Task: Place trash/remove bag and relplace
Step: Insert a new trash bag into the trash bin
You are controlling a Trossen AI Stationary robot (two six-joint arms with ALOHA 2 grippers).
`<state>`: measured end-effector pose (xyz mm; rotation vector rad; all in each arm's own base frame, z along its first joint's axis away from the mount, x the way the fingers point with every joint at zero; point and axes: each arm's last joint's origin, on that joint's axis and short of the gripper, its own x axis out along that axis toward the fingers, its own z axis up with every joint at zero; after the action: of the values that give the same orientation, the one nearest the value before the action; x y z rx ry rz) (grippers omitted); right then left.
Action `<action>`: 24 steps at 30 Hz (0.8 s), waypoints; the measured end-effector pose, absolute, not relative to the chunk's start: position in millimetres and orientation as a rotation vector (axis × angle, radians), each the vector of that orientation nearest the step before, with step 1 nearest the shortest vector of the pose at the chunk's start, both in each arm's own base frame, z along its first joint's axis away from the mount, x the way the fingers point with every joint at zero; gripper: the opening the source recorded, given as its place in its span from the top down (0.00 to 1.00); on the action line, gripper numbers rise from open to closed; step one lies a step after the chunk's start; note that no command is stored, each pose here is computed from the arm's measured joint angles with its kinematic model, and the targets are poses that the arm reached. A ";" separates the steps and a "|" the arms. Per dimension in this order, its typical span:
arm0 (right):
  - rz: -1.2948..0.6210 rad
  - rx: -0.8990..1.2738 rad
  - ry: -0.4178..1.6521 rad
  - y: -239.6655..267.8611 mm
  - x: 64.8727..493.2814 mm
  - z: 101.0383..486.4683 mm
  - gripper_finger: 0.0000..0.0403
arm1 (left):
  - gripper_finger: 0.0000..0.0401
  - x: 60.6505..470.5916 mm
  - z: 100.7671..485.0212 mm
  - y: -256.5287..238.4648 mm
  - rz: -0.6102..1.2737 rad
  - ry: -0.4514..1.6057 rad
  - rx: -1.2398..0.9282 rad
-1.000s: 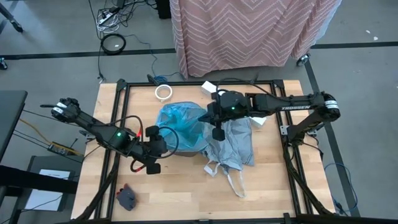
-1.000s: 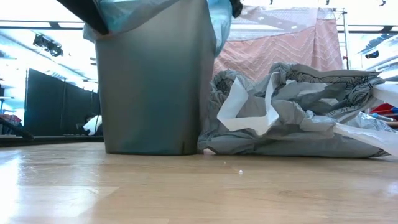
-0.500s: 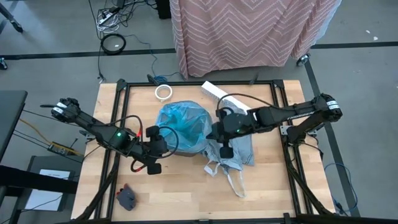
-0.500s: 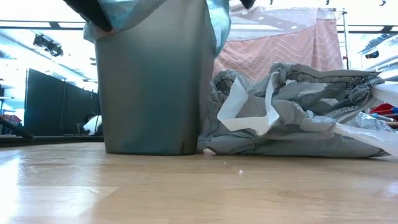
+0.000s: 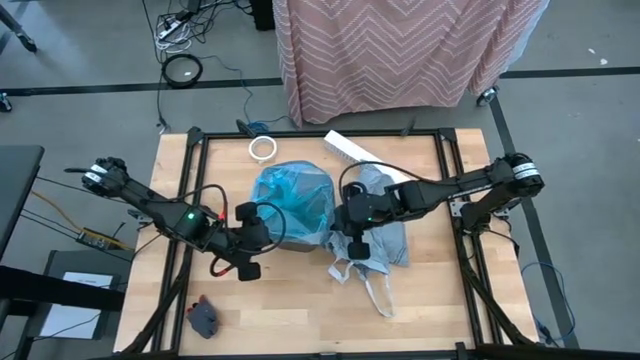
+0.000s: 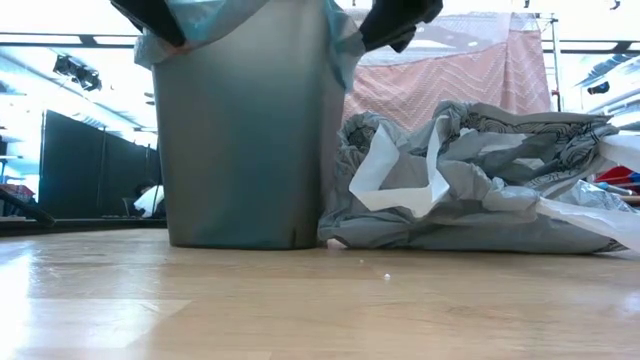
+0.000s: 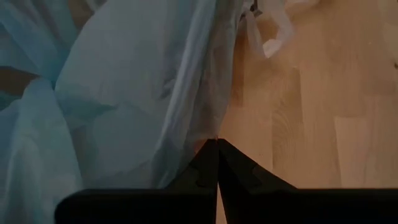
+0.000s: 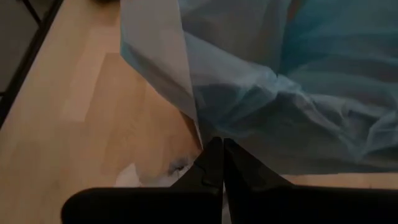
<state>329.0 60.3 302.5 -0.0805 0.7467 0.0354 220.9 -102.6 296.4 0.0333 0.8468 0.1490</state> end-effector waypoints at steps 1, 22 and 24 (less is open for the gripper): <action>0.033 -0.077 0.746 59.9 329.2 301.8 1.00 | 0.97 220.9 296.5 -102.6 0.149 0.846 0.033; 0.054 -0.099 0.744 65.1 328.3 300.5 1.00 | 1.00 217.5 302.0 -114.2 0.139 0.828 -0.075; 0.055 -0.100 0.744 65.1 328.2 300.5 1.00 | 1.00 218.7 309.1 -114.6 0.137 0.805 -0.078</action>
<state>328.2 65.1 300.5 -0.0998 0.7444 0.0547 218.7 -114.6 309.1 -0.0783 0.8052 0.1367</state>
